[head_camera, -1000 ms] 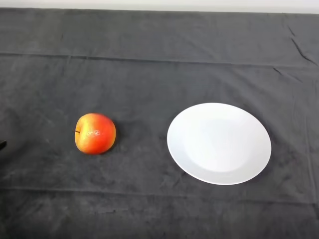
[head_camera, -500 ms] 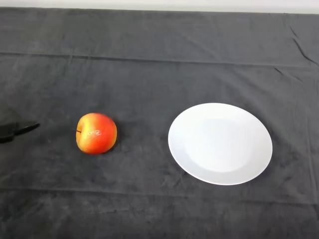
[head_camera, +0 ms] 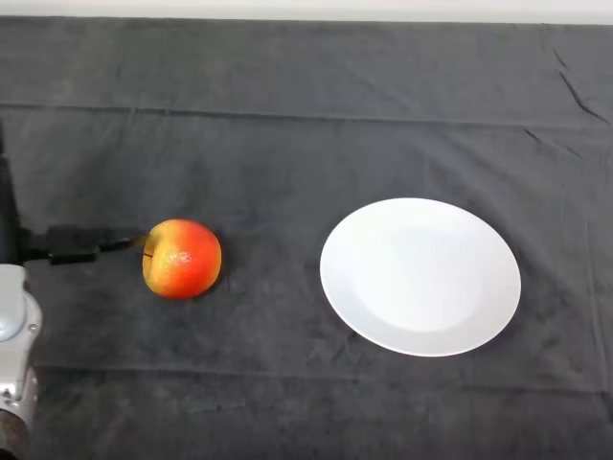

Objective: Move the apple to the plate

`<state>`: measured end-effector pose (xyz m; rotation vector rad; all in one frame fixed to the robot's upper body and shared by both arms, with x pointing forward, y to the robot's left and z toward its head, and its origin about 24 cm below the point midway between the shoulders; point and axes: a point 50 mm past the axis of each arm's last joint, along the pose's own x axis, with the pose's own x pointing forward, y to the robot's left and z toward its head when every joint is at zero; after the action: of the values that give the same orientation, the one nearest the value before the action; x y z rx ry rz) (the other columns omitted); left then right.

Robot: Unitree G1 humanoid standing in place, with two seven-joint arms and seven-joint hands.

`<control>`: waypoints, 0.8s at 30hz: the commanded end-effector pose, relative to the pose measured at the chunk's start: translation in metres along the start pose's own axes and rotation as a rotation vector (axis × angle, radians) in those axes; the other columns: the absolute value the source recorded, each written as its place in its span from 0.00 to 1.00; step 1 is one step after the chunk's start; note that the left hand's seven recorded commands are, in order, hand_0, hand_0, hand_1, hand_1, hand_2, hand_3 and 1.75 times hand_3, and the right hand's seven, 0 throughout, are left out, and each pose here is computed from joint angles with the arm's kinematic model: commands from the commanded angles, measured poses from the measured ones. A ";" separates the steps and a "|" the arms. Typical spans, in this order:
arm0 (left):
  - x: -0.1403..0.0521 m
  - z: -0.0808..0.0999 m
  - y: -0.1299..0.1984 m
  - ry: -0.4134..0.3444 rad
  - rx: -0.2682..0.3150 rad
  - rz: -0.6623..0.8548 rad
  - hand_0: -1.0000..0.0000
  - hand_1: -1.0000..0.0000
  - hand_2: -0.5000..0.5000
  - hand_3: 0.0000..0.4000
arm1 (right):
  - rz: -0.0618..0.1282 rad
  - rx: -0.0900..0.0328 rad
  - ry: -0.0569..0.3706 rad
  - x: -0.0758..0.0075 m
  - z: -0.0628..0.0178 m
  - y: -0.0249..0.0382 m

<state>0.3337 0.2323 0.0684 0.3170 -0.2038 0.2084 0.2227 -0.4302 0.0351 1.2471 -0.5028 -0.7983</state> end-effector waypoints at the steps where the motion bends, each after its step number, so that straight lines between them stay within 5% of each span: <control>1: 0.007 0.008 -0.007 -0.015 0.011 -0.025 1.00 1.00 0.50 0.00 | 0.016 -0.010 -0.031 0.0023 0.0124 0.0055; 24: 0.002 -0.007 -0.048 0.067 0.121 -0.247 1.00 1.00 0.50 0.00 | 0.016 -0.010 -0.031 0.0023 0.0124 0.0055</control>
<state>0.3392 0.1960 0.0400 0.4312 -0.0703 0.0080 0.2227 -0.4302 0.0350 1.2472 -0.5029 -0.7984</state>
